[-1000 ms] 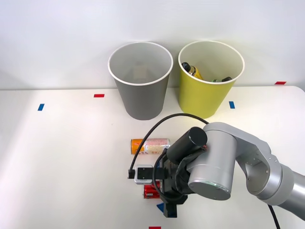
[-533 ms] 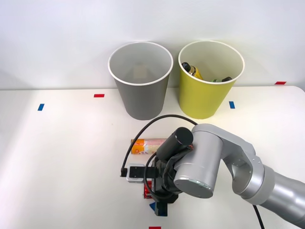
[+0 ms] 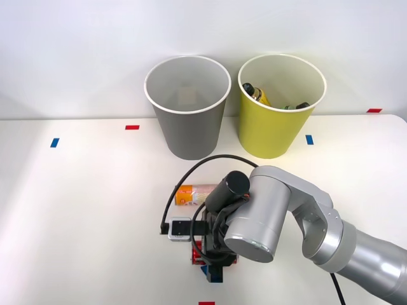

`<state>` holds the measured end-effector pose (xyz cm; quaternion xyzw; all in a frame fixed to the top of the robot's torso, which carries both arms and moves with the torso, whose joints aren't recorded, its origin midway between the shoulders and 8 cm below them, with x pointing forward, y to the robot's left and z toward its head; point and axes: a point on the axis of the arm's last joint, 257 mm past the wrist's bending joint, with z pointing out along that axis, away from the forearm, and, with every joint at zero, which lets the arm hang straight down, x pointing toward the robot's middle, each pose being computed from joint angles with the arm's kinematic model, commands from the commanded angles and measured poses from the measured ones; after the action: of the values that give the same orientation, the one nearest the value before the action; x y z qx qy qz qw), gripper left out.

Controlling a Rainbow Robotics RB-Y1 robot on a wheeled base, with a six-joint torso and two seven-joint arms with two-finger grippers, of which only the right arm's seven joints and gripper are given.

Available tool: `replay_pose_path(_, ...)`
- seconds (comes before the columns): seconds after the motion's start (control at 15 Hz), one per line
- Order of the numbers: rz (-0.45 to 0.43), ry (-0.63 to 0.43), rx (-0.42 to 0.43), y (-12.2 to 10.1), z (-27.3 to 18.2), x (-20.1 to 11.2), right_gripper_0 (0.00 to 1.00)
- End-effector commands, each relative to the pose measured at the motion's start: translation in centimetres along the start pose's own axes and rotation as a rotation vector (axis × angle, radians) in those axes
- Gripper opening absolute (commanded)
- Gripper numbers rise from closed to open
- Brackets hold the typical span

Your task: Put cans in the gray bin, plastic bottles in the light green bin

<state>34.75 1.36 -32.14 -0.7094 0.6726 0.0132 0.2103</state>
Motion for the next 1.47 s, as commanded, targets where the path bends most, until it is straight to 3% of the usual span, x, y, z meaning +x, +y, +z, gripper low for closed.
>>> replay_pose_path(0.07, -0.02, 0.006, 0.006, -0.1, 0.1, 0.1, 0.99)
replay_pose_path(0.4, -0.025, 0.014, 0.002, 0.5, 0.3, -0.1, 0.97)
replay_pose_path(0.47, -0.026, 0.014, 0.001, 0.7, 0.4, -0.2, 0.86)
replay_pose_path(0.53, -0.025, 0.013, 0.0, 0.7, 0.4, -0.2, 0.65)
replay_pose_path(0.6, -0.027, 0.011, -0.001, 0.8, 0.5, -0.3, 0.26)
replay_pose_path(0.67, -0.024, 0.01, -0.002, 0.9, 0.5, -0.3, 0.0)
replay_pose_path(1.13, 0.016, -0.033, 0.044, 0.5, 1.2, -0.7, 0.0)
replay_pose_path(1.47, 0.118, -0.251, 0.075, -1.9, -0.9, -2.7, 0.0)
